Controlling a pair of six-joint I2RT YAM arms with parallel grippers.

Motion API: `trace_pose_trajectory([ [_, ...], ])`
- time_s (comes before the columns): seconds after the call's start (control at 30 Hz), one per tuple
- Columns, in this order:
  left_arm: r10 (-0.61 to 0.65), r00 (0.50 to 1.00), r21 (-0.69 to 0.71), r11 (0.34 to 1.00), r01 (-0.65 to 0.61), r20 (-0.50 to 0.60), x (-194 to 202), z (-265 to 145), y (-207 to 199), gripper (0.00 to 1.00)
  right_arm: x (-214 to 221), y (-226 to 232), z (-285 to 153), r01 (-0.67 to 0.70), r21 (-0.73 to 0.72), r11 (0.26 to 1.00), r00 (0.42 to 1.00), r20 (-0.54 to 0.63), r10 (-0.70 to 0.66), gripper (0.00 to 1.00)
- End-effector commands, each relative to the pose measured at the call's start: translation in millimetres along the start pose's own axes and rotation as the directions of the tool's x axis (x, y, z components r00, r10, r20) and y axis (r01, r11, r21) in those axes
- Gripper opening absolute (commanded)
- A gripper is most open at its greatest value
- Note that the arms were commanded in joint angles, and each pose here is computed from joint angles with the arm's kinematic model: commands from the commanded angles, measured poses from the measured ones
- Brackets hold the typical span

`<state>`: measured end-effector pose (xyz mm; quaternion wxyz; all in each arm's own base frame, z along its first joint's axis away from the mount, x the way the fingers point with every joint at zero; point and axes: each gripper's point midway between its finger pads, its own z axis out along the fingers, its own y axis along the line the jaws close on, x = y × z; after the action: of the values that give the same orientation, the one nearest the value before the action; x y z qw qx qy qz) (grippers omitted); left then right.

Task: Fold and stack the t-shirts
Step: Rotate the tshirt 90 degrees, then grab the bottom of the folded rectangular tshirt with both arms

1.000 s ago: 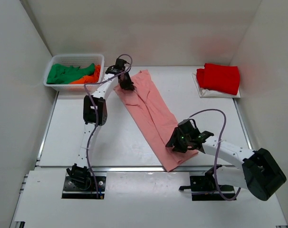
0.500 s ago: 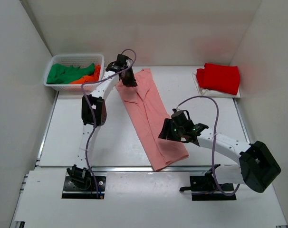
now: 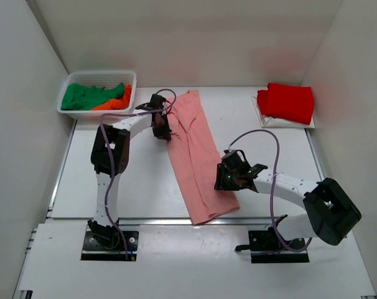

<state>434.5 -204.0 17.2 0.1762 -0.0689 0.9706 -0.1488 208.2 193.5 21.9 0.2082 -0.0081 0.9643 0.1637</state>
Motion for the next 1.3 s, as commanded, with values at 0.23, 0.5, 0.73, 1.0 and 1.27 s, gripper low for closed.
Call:
trace_pose_trajectory([
  [0.23,0.03,0.996,-0.131,0.991,-0.04,-0.08,-51.6,58.9,0.3,0.26,79.7,30.4,23.2,0.032,-0.075,0.997,0.972,-0.229,-0.048,0.39],
  [0.5,0.064,0.998,-0.06,0.996,-0.066,-0.027,-90.6,6.8,-26.6,0.25,30.6,37.8,17.1,0.115,-0.052,0.992,0.982,-0.148,-0.121,0.43],
  [0.73,0.171,0.984,-0.035,0.984,-0.173,-0.053,-54.5,-98.0,-63.6,0.26,-18.5,13.2,-29.1,0.168,0.004,0.986,0.984,-0.063,-0.167,0.49],
  [1.0,0.004,0.995,0.145,0.989,-0.019,0.104,84.1,-160.3,-6.9,0.26,0.8,8.9,-61.6,-0.055,-0.074,0.996,0.998,0.018,0.056,0.48],
  [1.27,-0.084,0.994,0.182,0.981,0.069,0.075,205.0,-133.2,42.0,0.26,44.1,33.2,-49.8,-0.071,-0.13,0.989,0.997,0.014,0.074,0.37],
])
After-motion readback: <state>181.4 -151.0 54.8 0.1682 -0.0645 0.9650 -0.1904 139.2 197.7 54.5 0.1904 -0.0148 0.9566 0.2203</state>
